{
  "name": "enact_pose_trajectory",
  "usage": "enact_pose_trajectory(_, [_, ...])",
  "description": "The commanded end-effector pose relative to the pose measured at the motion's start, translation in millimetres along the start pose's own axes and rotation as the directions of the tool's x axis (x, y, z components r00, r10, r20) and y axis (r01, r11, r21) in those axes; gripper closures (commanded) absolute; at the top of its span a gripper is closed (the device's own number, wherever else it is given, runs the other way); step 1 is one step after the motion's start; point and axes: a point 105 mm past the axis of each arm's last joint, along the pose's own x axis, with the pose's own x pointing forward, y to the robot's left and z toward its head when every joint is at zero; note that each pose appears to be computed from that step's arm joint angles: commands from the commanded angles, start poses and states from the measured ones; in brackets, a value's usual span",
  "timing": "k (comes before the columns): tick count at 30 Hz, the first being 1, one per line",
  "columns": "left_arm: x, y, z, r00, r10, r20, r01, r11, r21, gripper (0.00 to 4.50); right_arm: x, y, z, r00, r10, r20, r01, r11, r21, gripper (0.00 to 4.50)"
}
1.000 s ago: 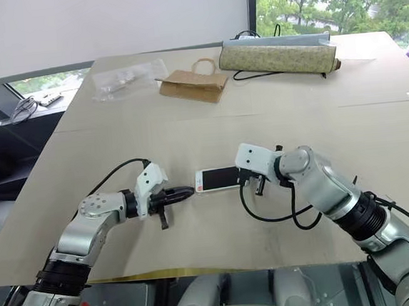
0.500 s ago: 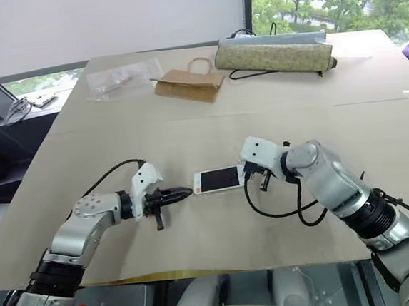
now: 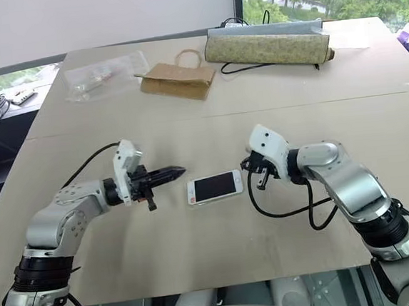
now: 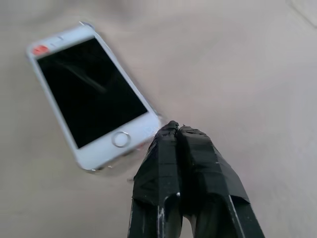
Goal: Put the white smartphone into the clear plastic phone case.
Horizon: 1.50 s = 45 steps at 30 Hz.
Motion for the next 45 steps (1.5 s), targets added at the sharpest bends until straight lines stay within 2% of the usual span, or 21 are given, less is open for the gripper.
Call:
enact_pose_trajectory(1, [3.9, -25.0, -2.1, 0.993, -0.106, -0.045, 0.108, 0.993, 0.049, 4.5, -11.8, 16.9, 19.8, 0.99, 0.079, 0.12, -0.072, 0.995, -0.061, 4.44])
enact_pose_trajectory(6, [0.9, -25.1, -9.2, 0.99, -0.108, -0.096, 0.116, 0.99, 0.078, 4.5, -24.5, 36.5, 29.4, 0.957, 0.178, 0.23, -0.148, 0.979, -0.14, 4.44])
enact_pose_trajectory(9, [0.9, -20.6, -12.3, 0.988, -0.089, -0.123, 0.103, 0.988, 0.111, 4.5, -27.8, 37.3, 28.2, 0.952, 0.186, 0.244, -0.148, 0.975, -0.166, 4.44])
enact_pose_trajectory(13, [4.7, -11.6, -20.1, 0.985, -0.046, -0.168, 0.071, 0.987, 0.143, 4.5, -28.3, 32.9, 23.6, 0.958, 0.166, 0.236, -0.127, 0.977, -0.17, 4.44])
enact_pose_trajectory(19, [-1.0, 9.1, -58.6, 0.933, 0.058, -0.355, 0.01, 0.982, 0.187, 4.5, -23.9, 32.4, 14.6, 0.97, 0.143, 0.197, -0.112, 0.981, -0.159, 4.44])
enact_pose_trajectory(22, [-7.6, 14.9, -65.8, 0.915, 0.079, -0.396, 0.004, 0.979, 0.206, 4.5, -22.0, 31.4, 8.9, 0.978, 0.135, 0.162, -0.109, 0.981, -0.16, 4.44])
enact_pose_trajectory(30, [-9.9, 11.7, -56.1, 0.947, 0.055, -0.317, 0.008, 0.981, 0.196, 4.5, -16.7, 23.1, -2.7, 0.989, 0.112, 0.1, -0.098, 0.986, -0.135, 4.44])
enact_pose_trajectory(34, [1.8, 1.1, -20.8, 0.992, 0.001, -0.124, 0.021, 0.984, 0.177, 4.5, -13.6, 21.4, -3.6, 0.99, 0.105, 0.096, -0.092, 0.988, -0.126, 4.44])
enact_pose_trajectory(37, [14.8, -10.1, 0.3, 0.998, -0.053, -0.037, 0.058, 0.985, 0.161, 4.5, -13.2, 21.3, -4.8, 0.99, 0.106, 0.093, -0.094, 0.988, -0.123, 4.44])
enact_pose_trajectory(45, [41.1, -20.0, 2.9, 0.991, -0.111, -0.071, 0.122, 0.979, 0.165, 4.5, -14.3, 18.8, -14.1, 0.994, 0.096, 0.046, -0.09, 0.989, -0.117, 4.44])
